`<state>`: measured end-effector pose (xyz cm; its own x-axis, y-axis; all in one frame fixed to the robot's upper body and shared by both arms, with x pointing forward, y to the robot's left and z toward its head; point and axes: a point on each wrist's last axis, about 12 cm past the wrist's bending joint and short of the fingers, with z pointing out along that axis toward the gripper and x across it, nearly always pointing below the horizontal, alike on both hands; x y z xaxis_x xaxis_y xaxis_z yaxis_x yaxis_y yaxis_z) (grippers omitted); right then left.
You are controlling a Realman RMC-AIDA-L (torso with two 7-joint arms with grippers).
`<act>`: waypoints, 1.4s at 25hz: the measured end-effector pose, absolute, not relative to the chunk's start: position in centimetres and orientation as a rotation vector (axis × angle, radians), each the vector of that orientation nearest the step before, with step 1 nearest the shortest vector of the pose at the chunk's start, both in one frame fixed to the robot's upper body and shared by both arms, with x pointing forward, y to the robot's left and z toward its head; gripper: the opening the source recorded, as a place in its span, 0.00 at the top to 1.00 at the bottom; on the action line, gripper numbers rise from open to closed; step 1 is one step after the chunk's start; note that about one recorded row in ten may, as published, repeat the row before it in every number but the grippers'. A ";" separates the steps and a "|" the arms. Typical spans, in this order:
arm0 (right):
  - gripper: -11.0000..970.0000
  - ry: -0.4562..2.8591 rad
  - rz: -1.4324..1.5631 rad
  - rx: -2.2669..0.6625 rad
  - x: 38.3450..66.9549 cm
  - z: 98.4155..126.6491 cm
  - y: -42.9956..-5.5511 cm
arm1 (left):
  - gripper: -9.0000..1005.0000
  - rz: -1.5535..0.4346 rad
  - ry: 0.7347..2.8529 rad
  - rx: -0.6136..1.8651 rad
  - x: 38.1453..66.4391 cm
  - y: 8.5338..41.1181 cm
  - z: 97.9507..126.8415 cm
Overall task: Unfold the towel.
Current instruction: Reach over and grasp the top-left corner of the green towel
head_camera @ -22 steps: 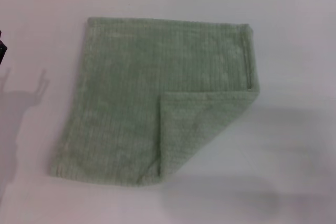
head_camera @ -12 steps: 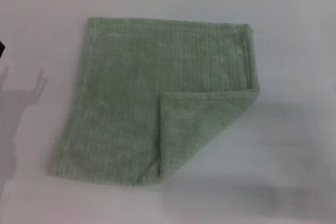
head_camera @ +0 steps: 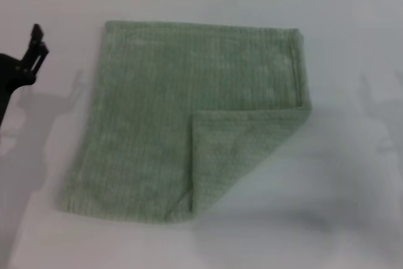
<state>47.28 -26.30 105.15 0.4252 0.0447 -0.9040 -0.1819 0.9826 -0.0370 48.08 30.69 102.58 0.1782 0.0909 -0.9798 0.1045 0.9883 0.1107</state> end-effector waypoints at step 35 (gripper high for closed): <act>0.28 2.060 0.164 -0.639 56.1 116.7 -14.9 | 0.97 -0.077 1.852 0.427 54.6 23.6 109.6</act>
